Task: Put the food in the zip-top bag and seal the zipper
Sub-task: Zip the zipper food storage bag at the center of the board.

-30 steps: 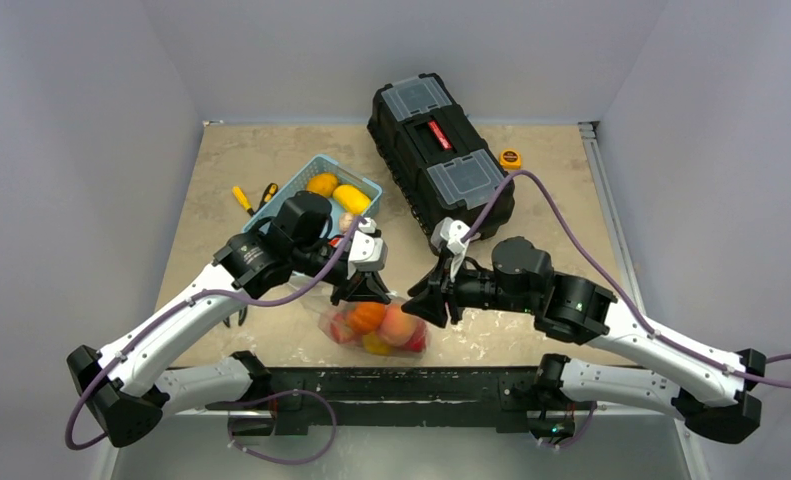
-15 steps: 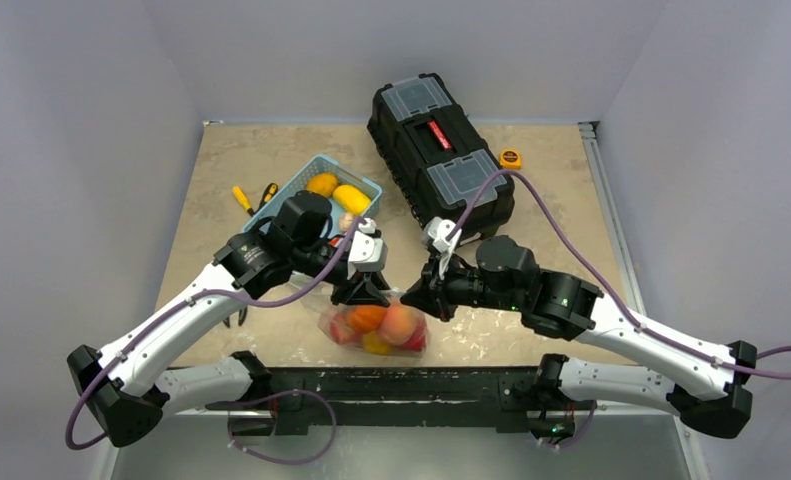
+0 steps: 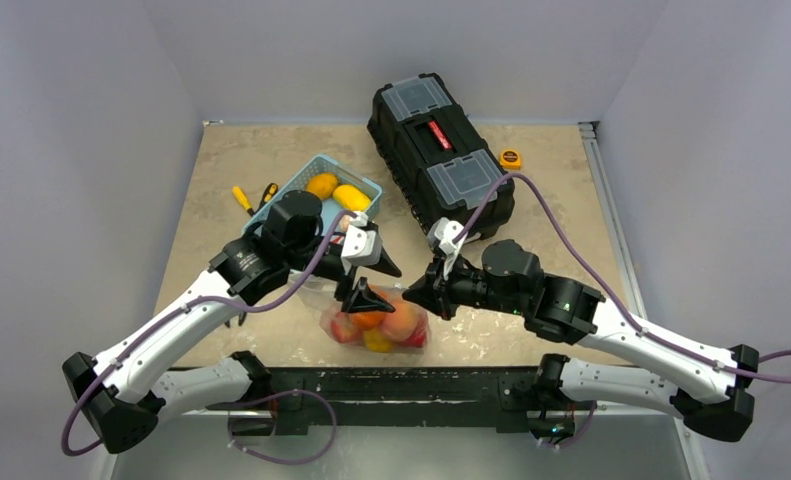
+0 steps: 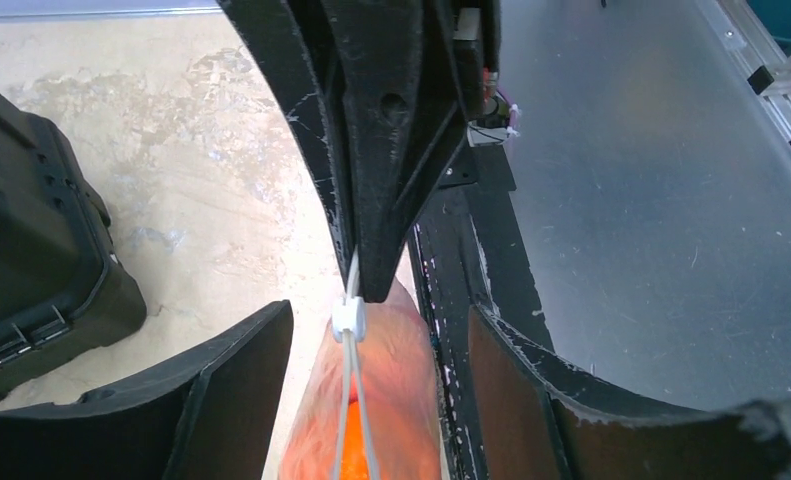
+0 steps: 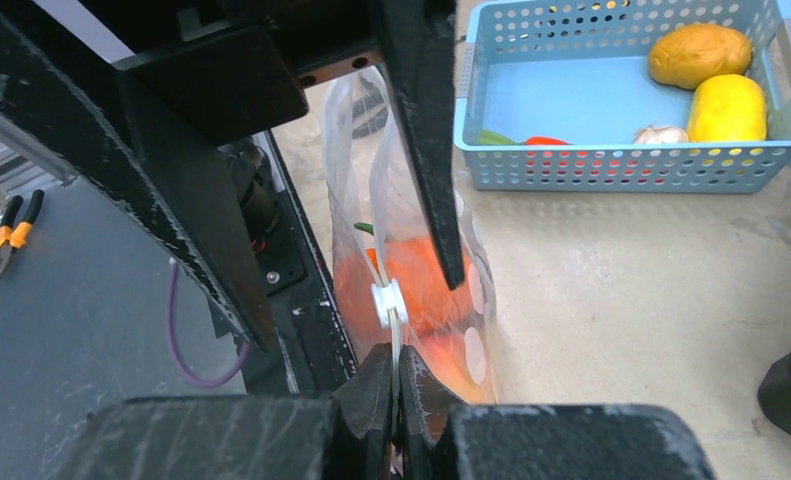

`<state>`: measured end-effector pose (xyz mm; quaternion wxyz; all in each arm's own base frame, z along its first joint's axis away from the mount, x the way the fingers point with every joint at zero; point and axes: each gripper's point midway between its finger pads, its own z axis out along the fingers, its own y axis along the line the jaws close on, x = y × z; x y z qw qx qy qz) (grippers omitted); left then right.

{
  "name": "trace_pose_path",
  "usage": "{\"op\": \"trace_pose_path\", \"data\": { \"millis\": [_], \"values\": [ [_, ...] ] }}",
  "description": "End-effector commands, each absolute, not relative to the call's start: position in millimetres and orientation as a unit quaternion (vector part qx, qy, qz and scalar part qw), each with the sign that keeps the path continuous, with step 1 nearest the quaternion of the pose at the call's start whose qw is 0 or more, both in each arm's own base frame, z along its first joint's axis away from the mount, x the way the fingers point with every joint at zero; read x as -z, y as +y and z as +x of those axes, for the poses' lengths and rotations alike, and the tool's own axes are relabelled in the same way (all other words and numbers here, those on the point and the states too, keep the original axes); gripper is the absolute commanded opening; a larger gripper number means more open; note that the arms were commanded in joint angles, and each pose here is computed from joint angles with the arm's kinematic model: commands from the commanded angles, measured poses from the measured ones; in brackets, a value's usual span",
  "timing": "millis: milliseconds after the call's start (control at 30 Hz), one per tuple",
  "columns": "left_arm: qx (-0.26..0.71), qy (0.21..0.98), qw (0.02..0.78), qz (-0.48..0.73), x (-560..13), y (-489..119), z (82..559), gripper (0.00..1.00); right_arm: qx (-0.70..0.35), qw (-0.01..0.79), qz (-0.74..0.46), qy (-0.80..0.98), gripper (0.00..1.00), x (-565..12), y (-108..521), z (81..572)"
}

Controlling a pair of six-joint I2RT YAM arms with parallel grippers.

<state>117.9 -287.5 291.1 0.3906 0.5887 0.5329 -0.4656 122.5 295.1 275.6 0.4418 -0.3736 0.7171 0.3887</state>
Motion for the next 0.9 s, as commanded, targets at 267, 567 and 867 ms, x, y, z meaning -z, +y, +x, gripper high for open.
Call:
{"op": "trace_pose_path", "data": {
  "millis": [267, 567, 867],
  "values": [
    [0.498, 0.518, 0.377, 0.584, -300.1, -299.7, 117.6, 0.22, -0.426, 0.475, -0.372, 0.674, 0.0, -303.4, 301.4, 118.2],
    [0.438, 0.582, 0.376, 0.573, -286.0, -287.2, 133.6, 0.0, -0.356, 0.55, -0.271, 0.705, 0.0, -301.3, 279.1, 161.0],
    [0.379, 0.662, 0.376, 0.526, -273.2, -255.4, 135.0, 0.0, -0.282, 0.605, -0.193, 0.719, 0.0, -287.0, 251.5, 193.9]
  ]
}}
